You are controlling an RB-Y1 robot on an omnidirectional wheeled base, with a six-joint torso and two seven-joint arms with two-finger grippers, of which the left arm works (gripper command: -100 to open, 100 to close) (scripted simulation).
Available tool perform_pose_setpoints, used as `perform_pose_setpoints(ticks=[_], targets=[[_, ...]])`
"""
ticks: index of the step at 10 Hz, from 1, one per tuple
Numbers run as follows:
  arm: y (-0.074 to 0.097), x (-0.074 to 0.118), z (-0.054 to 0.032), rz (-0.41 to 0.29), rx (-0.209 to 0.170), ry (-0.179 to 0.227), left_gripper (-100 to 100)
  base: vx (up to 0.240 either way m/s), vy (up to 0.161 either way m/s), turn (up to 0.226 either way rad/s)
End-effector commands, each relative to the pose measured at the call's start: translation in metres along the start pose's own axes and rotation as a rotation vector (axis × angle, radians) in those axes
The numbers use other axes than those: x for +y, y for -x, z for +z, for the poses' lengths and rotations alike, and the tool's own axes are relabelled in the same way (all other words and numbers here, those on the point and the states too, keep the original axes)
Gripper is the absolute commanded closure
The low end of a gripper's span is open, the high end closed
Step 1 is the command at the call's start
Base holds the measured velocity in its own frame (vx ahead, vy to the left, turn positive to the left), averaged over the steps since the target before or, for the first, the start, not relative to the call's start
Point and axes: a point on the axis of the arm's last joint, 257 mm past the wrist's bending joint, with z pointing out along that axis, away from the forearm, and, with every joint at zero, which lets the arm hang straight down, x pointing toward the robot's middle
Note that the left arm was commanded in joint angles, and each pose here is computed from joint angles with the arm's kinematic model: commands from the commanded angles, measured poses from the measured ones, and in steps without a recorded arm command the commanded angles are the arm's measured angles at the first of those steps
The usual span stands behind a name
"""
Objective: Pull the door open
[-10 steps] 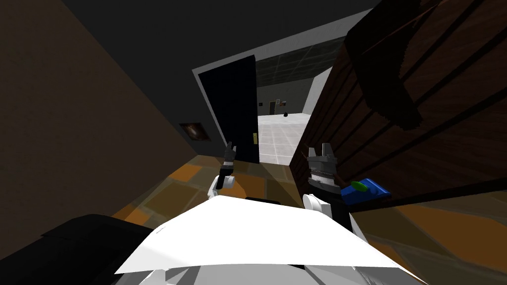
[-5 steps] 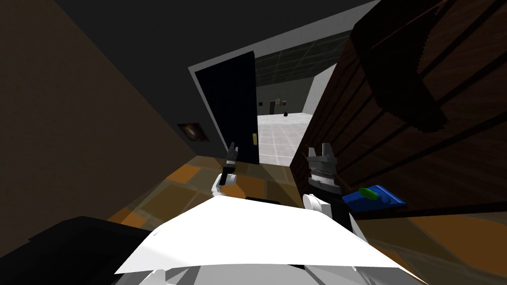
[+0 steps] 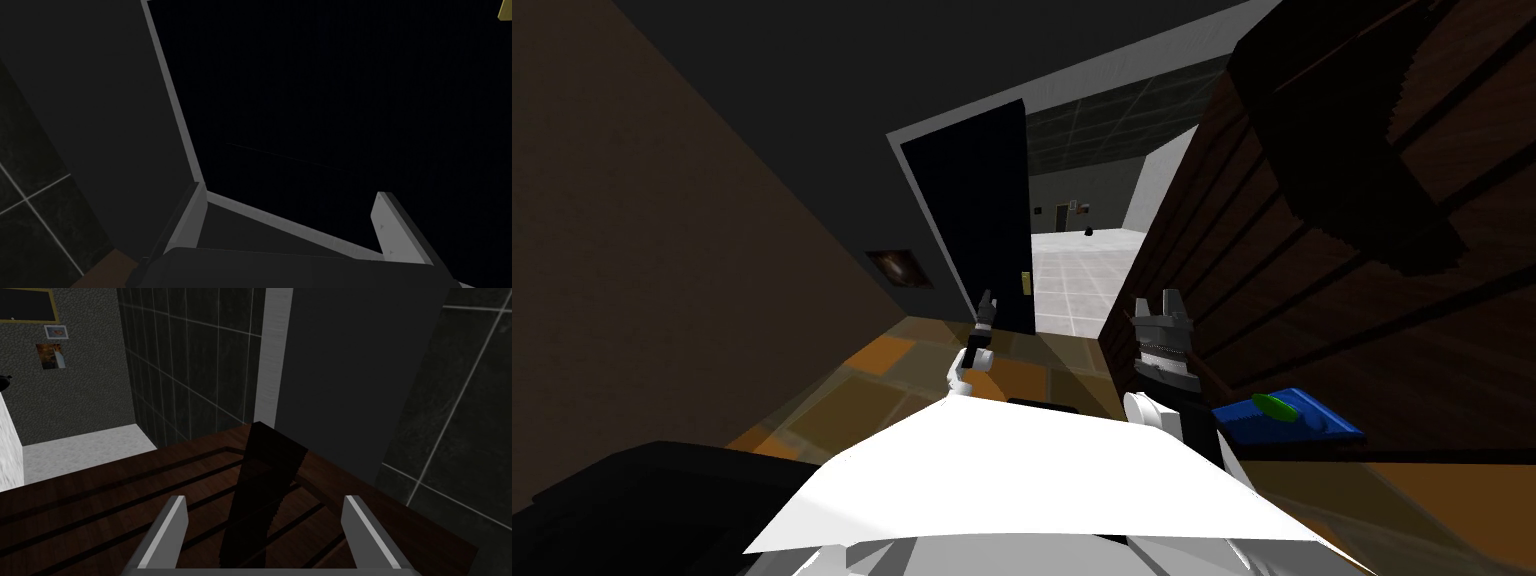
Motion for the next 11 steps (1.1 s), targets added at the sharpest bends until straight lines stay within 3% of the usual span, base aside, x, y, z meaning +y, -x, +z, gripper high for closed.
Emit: perform_pose_setpoints(ticks=[1,4,5,9,11], targets=[[0.0,0.014,0.0024,-0.003,0.002,0.026,-100,0.052,-0.013,-0.002],[-0.003,0.029,0.0101,-0.009,0.005,0.047,-100,0.065,-0.002,-0.004],[-0.003,0.035,0.0077,-0.01,0.005,0.061,-100,0.042,-0.007,-0.003],[-0.007,0.061,0.0171,-0.019,0.009,0.103,-100,0.056,-0.008,-0.005],[-0.009,0.076,0.0169,-0.022,0.01,0.133,-100,0.065,0.004,-0.001]])
